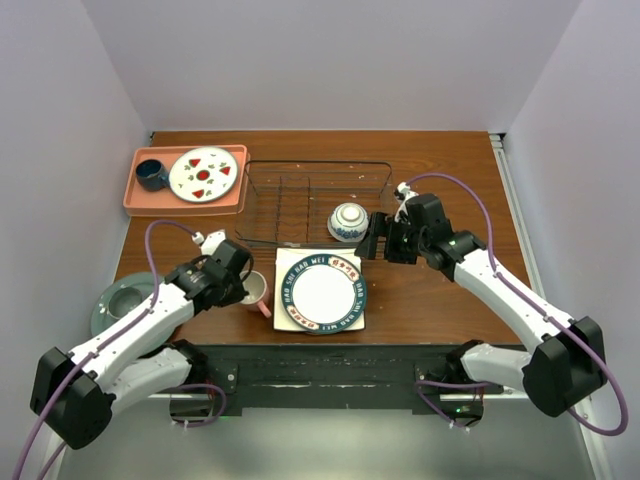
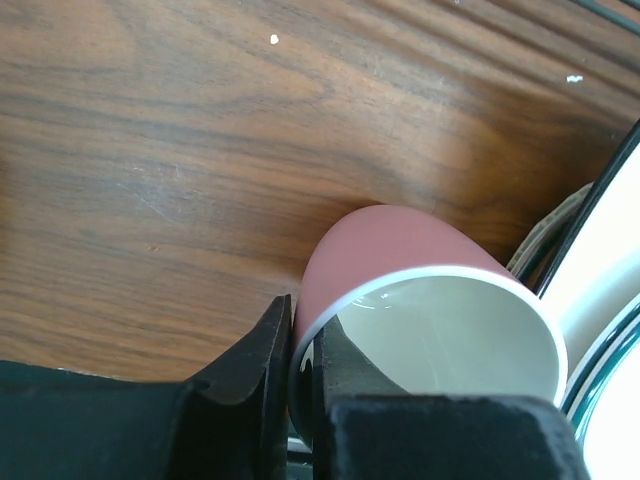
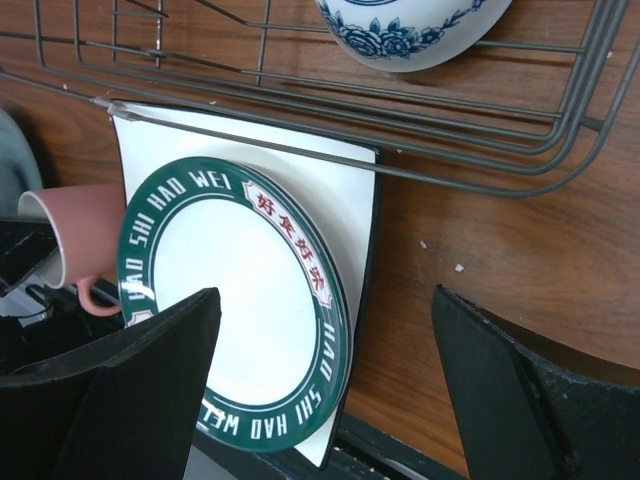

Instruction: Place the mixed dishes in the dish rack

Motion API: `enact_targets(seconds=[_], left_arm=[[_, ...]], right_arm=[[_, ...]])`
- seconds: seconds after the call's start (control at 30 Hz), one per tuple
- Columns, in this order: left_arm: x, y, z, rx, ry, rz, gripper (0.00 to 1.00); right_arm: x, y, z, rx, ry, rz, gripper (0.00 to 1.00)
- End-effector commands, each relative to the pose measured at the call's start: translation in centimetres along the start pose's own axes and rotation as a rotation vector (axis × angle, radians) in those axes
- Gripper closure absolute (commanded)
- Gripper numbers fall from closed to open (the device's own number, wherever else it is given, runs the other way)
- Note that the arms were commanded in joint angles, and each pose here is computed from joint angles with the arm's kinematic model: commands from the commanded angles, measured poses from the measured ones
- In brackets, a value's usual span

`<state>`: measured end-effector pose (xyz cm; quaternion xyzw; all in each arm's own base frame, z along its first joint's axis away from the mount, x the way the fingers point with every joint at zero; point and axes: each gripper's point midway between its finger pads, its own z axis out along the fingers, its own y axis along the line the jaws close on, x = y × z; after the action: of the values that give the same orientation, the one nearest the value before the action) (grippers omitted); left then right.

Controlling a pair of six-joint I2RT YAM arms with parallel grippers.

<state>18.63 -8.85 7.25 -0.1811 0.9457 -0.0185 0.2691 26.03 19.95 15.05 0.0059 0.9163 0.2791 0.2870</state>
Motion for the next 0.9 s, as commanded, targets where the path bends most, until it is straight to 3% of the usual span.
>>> enact_targets(seconds=[0.0,0.2,0.43,0.53,0.57,0.63,0.77,0.87], left_arm=[[-4.2,-3.1,-3.6,0.131,-0.098,0.034,1.00],[-7.1,-4.9,-8.1,0.256,-0.174,0.122,1.00],[-9.6,-10.0,-14.3,0.586,-0.279,0.244,1.00],[-11.3,-12.1,-16.1,0.679,-0.353,0.263,1.00],[-11.7,-12.6,-16.7,0.708,-0.371,0.272,1.00],[-12.7,-14.3,-17.4,0.768,-0.400,0.274,1.00],[-14.0,-16.9,-18.6,0.855,-0.441,0.286,1.00],[-14.4,-18.1,-18.8,0.889,-0.446,0.297,1.00]], right_arm=[[-2.1,1.2,-1.8,-0.009,-0.078,-0.021,0.10],[-3.2,1.8,-3.3,-0.012,-0.125,-0.028,0.09],[-6.1,2.7,-3.6,-0.007,-0.199,-0.064,0.12],[-7.8,2.5,-2.1,0.035,-0.201,-0.101,0.23],[-8.7,2.4,-1.1,0.061,-0.195,-0.109,0.33],[-9.3,1.6,0.3,0.110,-0.175,-0.144,0.39],[-9.7,0.5,3.2,0.185,-0.093,-0.180,0.63],[-8.9,-0.8,5.0,0.222,-0.030,-0.191,0.70]])
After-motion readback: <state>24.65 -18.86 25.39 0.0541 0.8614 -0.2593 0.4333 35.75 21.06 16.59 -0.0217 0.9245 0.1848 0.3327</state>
